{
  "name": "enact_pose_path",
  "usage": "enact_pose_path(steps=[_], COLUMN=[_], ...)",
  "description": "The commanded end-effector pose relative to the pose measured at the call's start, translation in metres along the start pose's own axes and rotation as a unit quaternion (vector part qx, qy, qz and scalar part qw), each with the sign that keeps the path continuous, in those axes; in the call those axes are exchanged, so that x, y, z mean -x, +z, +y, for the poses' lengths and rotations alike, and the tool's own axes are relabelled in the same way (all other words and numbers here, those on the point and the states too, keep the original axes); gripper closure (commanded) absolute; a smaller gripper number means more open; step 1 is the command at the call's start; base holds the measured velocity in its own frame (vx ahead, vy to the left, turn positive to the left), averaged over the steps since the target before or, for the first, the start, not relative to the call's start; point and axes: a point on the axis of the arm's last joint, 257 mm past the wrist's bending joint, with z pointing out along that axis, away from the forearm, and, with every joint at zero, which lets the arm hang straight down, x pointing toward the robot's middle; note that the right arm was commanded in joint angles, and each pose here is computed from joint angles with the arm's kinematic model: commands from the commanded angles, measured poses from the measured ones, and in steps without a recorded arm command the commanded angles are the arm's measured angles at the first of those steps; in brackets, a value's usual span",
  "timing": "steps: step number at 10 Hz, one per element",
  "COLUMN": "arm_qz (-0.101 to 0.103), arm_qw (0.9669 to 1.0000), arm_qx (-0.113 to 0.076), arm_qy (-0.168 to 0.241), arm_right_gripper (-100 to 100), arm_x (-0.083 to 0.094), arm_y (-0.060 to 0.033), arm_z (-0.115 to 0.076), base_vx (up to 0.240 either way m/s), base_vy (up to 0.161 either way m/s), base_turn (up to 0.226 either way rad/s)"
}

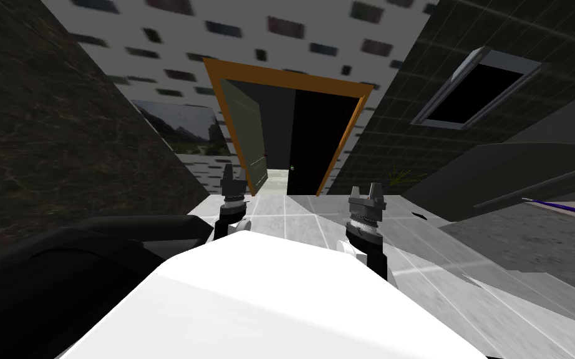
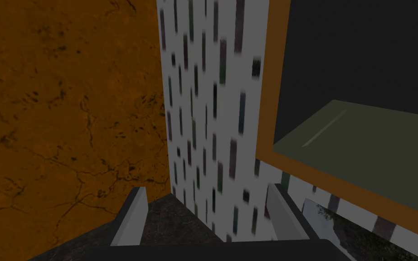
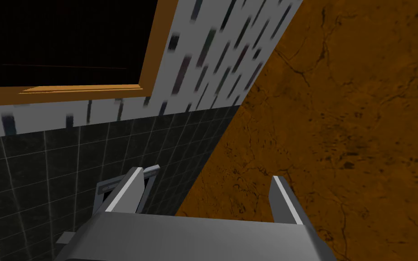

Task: Push the door open

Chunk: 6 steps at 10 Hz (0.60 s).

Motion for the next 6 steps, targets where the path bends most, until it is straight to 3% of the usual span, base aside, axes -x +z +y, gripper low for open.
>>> enact_pose_path(steps=[1,6], arm_qz=[0.007,0.031], arm_qw=[0.9999,0.9970], arm_qx=[-0.003,-0.013], arm_qy=[-0.015,-0.070], arm_right_gripper=[-100,-100], arm_x=[-0.002,-0.011], arm_y=[-0.0017,-0.0090], arm_z=[-0.006,-0.032], base_vx=[0.100,0.184], base_vy=[-0.006,0.043], base_turn=[-0.045,-0.050])
